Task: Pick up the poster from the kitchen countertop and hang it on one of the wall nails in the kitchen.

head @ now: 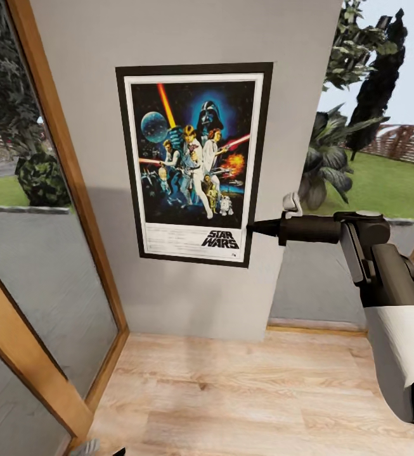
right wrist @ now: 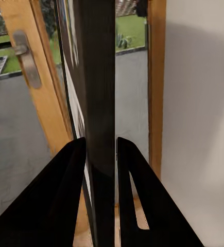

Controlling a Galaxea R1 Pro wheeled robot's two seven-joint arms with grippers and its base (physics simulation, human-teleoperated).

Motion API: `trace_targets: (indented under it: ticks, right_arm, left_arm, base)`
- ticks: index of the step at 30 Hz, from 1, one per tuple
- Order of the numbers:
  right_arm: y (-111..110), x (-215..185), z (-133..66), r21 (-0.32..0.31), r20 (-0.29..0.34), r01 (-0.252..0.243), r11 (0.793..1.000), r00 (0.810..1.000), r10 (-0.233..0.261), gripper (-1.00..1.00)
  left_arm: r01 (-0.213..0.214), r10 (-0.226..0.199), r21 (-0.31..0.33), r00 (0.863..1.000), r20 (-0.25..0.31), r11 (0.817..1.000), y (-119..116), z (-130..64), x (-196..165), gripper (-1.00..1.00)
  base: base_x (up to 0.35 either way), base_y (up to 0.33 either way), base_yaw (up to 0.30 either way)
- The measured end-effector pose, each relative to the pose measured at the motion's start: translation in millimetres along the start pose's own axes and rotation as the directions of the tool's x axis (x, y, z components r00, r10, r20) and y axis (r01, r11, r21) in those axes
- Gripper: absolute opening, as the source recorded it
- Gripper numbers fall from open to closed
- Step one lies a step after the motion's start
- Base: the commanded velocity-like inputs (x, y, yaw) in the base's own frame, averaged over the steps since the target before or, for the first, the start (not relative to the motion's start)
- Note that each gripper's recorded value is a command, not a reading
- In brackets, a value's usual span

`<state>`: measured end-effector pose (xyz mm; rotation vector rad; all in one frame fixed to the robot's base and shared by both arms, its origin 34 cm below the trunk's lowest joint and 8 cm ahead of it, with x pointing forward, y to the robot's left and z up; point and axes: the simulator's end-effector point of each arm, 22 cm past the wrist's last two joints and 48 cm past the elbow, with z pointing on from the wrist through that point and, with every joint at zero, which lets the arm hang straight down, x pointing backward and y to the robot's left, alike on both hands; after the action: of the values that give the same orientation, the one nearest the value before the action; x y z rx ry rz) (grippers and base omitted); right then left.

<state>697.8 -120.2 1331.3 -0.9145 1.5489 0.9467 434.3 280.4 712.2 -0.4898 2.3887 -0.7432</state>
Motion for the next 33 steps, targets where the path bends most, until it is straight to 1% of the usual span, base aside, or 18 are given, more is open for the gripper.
trace_targets:
  ticks: [11, 14, 20, 33]
  right_arm:
    - [0.0, 0.0, 0.0, 0.000, 0.000, 0.000, 1.000, 1.000, 0.000, -1.00]
    - [-0.1, -0.1, 0.1, 0.000, 0.000, 0.001, 1.000, 1.000, -0.001, -1.00]
    - [-0.3, 0.0, 0.3, 0.000, 0.000, 0.001, 1.000, 1.000, -0.001, -1.00]
    - [-0.8, -0.3, -0.3, 0.001, 0.001, 0.000, 1.000, 1.000, 0.000, -1.00]
  left_arm:
    - [0.000, 0.000, 0.000, 1.000, 0.000, 1.000, 0.0, 0.0, 0.0, 1.00]
    - [0.000, 0.000, 0.000, 1.000, -0.001, 1.000, 0.1, 0.1, 0.2, 1.00]
    - [0.000, 0.000, 0.000, 1.000, -0.001, 1.000, 0.2, 0.3, 0.1, 1.00]
    - [0.000, 0.000, 0.001, 1.000, -0.001, 1.000, 0.0, 0.4, 0.0, 1.00]
  base:
    - [0.333, 0.109, 0.000]
    - [0.224, 0.080, 0.000]
    - [0.060, 0.021, 0.000]
    - [0.004, 0.001, 0.000]
